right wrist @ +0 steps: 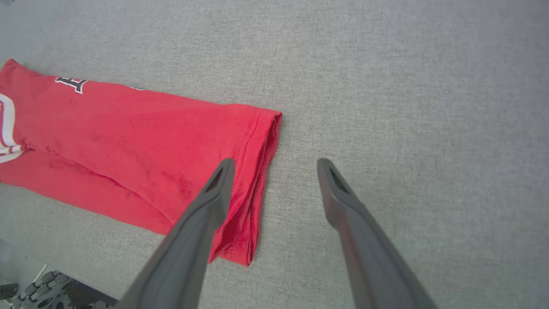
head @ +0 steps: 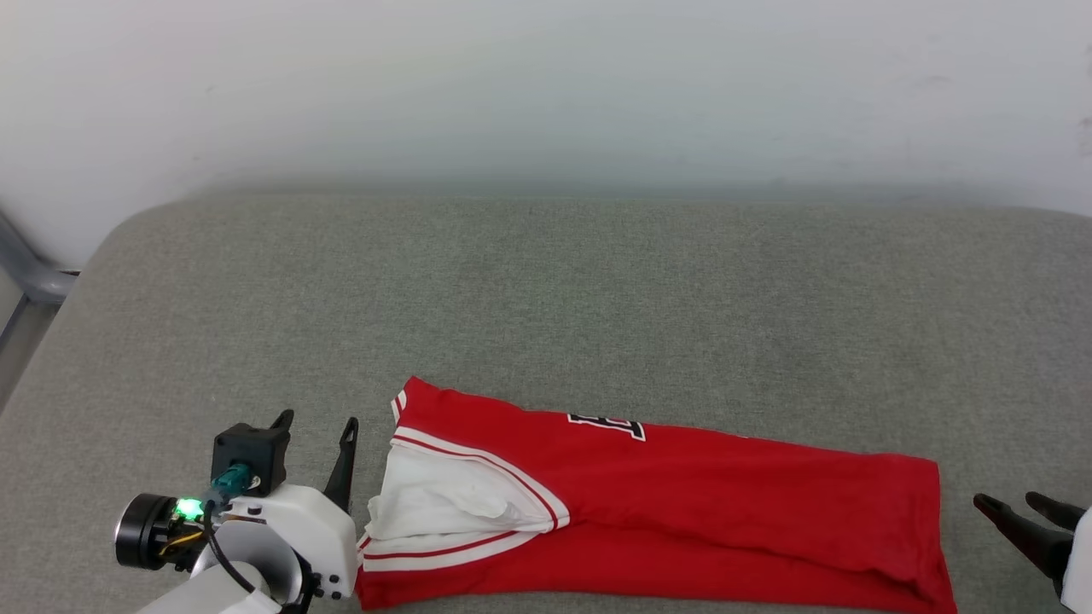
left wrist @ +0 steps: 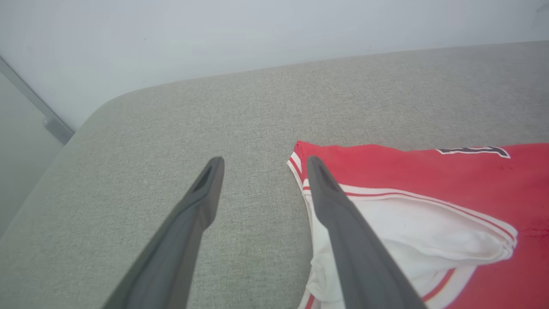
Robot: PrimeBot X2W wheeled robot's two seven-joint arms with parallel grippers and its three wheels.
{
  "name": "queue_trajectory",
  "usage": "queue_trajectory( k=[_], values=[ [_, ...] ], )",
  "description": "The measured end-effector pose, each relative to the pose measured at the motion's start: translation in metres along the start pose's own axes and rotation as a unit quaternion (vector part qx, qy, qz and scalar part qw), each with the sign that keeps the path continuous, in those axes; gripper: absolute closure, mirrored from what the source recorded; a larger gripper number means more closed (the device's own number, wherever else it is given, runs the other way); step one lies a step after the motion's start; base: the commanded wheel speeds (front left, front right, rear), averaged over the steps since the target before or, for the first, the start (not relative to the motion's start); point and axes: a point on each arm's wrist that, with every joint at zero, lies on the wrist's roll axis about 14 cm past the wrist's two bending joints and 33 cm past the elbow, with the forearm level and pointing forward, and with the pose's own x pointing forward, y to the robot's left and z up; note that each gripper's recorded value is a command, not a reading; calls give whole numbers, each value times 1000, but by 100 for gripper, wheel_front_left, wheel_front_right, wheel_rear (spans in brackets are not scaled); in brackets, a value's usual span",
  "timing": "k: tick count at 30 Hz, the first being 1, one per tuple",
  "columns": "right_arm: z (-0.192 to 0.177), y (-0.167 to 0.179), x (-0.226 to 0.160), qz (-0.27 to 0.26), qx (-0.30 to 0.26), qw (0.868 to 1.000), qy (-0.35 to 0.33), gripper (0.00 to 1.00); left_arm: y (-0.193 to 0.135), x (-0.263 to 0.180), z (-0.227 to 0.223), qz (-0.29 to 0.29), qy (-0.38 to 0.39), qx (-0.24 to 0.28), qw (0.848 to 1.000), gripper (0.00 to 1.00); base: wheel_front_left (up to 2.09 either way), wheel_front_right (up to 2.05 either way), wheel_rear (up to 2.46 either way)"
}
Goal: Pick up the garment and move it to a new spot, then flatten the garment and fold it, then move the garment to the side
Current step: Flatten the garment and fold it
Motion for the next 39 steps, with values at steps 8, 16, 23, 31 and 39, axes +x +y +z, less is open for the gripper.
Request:
queue_trajectory(
  k=[8, 16, 23, 31, 39],
  values=[
    [-24, -1, 9, 5, 46, 996, 71, 0, 18, -4, 37, 77, -90, 11, 993, 0, 0, 0, 0],
    [-47, 9, 30, 15, 78, 990, 119, 0, 29, -17, 36, 122, -120, 19, 985, 0, 0, 0, 0],
    [-57, 23, 51, 31, 86, 985, 144, 0, 36, -24, 30, 147, -127, 17, 981, 0, 0, 0, 0],
    [-65, 47, 65, 61, 77, 982, 164, 0, 34, -31, 21, 156, -127, 13, 979, 0, 0, 0, 0],
    [-65, 65, 69, 84, 59, 981, 165, 93, 27, -36, 23, 153, -141, 14, 978, 0, 0, 0, 0]
  ],
)
